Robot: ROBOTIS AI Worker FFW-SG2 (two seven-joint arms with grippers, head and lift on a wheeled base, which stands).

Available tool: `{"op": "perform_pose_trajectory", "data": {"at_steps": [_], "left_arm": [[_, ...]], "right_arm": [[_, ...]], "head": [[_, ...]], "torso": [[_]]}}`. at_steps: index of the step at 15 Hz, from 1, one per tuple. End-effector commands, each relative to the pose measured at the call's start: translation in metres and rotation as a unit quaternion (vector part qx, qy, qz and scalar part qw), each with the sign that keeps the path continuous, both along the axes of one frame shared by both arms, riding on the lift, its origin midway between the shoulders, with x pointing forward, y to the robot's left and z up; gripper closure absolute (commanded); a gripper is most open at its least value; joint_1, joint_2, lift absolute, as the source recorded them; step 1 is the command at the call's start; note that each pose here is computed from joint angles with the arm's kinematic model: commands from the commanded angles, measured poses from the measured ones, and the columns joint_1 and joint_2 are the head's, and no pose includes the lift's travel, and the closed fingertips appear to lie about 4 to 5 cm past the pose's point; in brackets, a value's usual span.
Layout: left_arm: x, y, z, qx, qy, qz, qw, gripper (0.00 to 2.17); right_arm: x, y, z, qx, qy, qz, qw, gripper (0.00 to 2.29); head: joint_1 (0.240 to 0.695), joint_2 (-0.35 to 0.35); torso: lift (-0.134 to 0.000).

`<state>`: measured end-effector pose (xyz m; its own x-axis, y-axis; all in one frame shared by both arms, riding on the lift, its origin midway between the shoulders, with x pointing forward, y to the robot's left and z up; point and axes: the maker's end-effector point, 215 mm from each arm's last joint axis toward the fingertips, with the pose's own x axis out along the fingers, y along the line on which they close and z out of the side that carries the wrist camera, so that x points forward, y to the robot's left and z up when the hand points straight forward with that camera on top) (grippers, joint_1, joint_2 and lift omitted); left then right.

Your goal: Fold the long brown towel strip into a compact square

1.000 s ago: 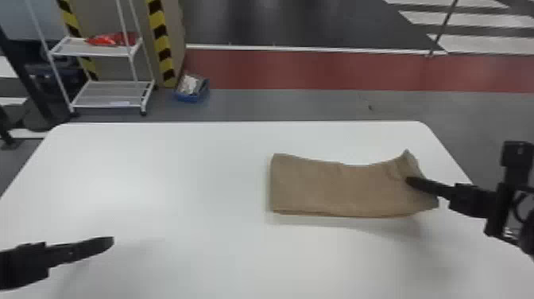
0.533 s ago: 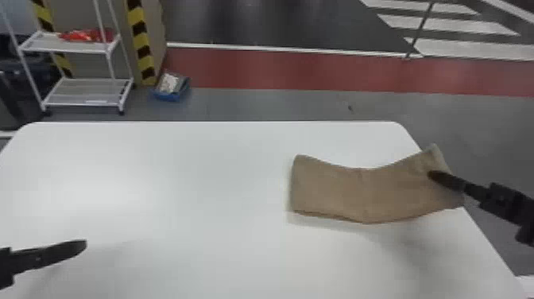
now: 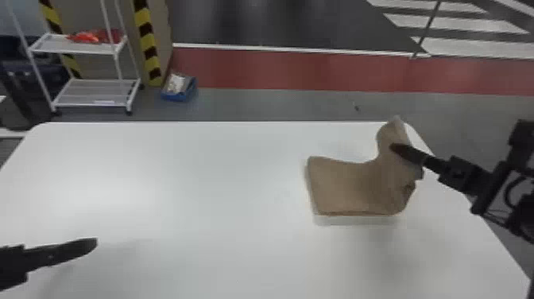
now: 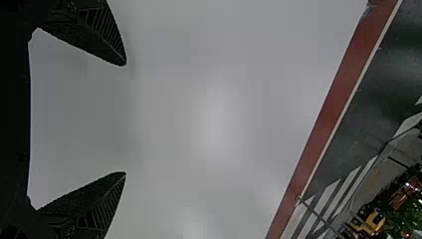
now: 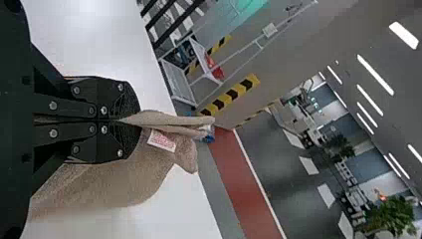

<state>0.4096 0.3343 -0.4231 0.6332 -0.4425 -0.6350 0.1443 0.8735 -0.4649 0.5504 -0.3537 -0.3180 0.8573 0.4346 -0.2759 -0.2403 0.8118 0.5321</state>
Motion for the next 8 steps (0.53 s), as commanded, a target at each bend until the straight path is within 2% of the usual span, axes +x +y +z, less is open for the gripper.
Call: {"op": "perform_pose_trajectory", "data": {"at_steps": [1, 3, 8], "left_arm": [[-0.003, 0.004, 0.000, 0.002, 0.001, 0.002, 1.0000, 0.10], [-0.004, 0.007, -0.002, 0.004, 0.003, 0.003, 1.0000, 0.10], [-0.006, 0.006, -0.007, 0.001, 0.008, 0.003, 1.0000, 0.10]], "right_arm": [[0.013, 0.058, -0.011, -0.023, -0.007, 0.038, 0.9990, 1.15], [0.014, 0.084, -0.020, -0.036, 0.004, 0.060, 0.9975, 1.15], [0.009, 0.130, -0.046, -0.080, 0.026, 0.107, 0.9907, 1.14]], "head": [[0.695, -0.037], [0.695, 0.033], [0.695, 0.108]], "torso": [[-0.125], [-0.125], [-0.125]]}}
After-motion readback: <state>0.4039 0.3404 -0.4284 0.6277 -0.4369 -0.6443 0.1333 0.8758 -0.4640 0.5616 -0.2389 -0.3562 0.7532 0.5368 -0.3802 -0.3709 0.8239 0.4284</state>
